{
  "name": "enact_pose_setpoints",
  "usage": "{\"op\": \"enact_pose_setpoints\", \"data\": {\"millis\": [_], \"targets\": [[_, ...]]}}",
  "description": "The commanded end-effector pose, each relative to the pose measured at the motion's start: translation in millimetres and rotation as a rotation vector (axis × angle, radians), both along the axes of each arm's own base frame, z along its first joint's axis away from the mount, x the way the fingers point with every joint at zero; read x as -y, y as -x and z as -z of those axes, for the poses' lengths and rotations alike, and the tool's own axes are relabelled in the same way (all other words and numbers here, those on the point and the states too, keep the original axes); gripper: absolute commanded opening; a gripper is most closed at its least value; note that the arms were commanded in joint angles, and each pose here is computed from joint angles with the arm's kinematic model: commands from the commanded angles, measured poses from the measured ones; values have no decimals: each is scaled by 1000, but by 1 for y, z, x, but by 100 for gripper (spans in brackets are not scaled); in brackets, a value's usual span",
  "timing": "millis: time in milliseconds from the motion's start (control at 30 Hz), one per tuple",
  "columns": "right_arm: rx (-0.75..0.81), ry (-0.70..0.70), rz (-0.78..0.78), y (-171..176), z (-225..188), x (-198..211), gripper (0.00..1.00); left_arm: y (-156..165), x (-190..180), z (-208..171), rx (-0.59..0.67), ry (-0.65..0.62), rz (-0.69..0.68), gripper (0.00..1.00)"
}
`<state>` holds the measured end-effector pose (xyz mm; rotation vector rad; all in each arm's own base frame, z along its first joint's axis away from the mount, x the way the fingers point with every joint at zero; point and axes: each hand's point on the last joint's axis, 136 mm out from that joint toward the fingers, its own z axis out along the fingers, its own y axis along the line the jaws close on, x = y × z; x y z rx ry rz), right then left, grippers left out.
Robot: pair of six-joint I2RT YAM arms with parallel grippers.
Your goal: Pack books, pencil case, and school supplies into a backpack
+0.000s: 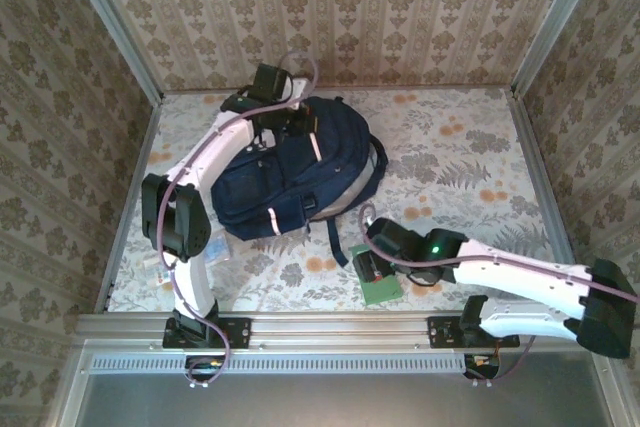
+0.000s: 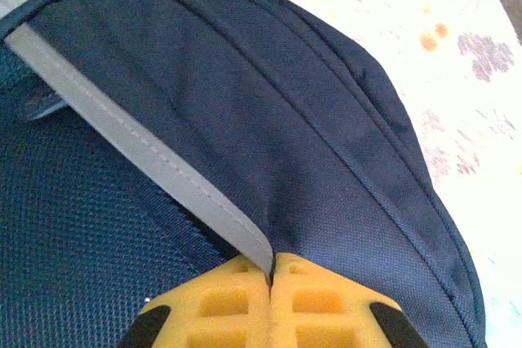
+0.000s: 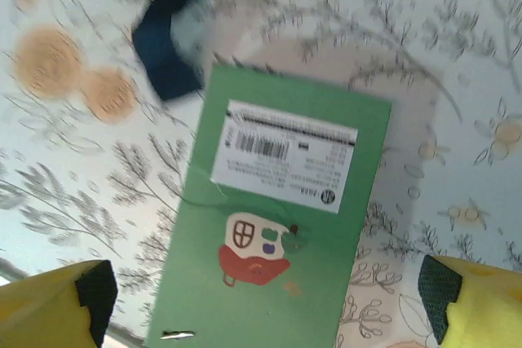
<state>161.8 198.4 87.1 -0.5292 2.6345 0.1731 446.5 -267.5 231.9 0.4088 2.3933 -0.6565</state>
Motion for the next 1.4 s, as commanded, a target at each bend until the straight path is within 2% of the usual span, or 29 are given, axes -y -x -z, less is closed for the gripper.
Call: {"op": "enact_pose_setpoints", "data": {"millis": [0, 133, 167, 333, 467, 600, 767, 1000, 1233, 1367], "targets": [[-11, 69, 121, 2, 18, 27, 99, -11, -8, -14, 63, -41, -26, 21], [-118, -99, 193, 10, 31, 29, 98, 24, 8, 4, -48, 108, 18, 43], [-159, -159, 212, 14, 35, 29, 98, 45, 24, 9, -75, 142, 63, 47], [-330, -456, 264, 28, 42, 18, 95, 129, 54, 21, -169, 251, 185, 58], [-404, -488, 252, 39, 49, 12, 94, 198, 69, 49, -281, 258, 278, 64], [-467, -504, 224, 48, 55, 5, 92, 237, 62, 81, -356, 240, 282, 68], [-530, -545, 103, 58, 45, -21, 90, 248, 34, 104, -383, 187, 224, 69], [-624, -578, -82, 69, 27, -74, 89, 241, -1, 78, -313, 182, 144, 73], [-634, -721, -149, 44, 9, -135, 92, 232, -40, 61, -271, 214, 41, 78], [-590, -713, -192, 27, -5, -156, 92, 239, -49, 68, -298, 216, 17, 78]]}}
